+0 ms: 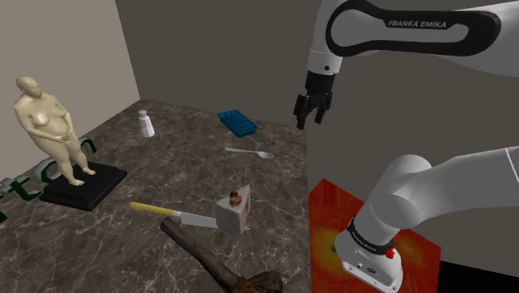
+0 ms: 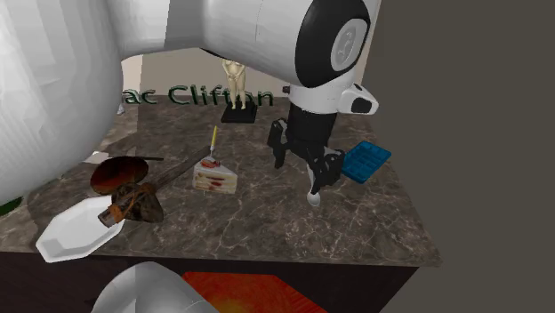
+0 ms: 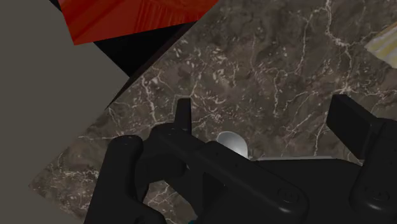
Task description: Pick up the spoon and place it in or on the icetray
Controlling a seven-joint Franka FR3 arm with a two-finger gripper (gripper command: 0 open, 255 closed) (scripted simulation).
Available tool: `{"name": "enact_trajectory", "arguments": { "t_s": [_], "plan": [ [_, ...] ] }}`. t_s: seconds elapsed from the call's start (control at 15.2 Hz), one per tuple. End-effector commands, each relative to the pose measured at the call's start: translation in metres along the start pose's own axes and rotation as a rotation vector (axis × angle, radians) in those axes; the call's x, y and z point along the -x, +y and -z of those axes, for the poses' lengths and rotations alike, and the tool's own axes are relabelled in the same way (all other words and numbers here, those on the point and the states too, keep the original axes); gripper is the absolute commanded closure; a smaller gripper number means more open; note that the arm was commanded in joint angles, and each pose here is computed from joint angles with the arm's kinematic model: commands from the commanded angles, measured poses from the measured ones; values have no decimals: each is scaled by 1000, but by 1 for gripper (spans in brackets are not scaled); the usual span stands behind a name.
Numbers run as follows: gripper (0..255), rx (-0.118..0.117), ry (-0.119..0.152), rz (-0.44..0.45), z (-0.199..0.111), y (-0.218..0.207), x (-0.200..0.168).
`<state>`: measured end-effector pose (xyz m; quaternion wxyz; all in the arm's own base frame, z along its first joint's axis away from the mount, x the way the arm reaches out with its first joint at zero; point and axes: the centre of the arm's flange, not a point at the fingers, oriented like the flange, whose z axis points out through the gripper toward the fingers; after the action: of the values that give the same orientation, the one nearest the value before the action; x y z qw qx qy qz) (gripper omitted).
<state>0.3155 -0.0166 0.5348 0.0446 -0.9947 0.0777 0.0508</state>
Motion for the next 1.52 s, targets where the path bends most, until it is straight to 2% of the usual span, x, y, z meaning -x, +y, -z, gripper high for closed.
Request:
{"name": "enact_trajectory", "arguments": {
  "t_s": [0.0,0.66,1.32,1.45],
  "plan": [
    [0,0,0,0,0,0,0],
    [0,-34,137,249,-80,-9,-84],
    [0,-69,274,498,-148,-42,-172],
    [0,-69,276,502,-154,-43,-175]
  ]
}}
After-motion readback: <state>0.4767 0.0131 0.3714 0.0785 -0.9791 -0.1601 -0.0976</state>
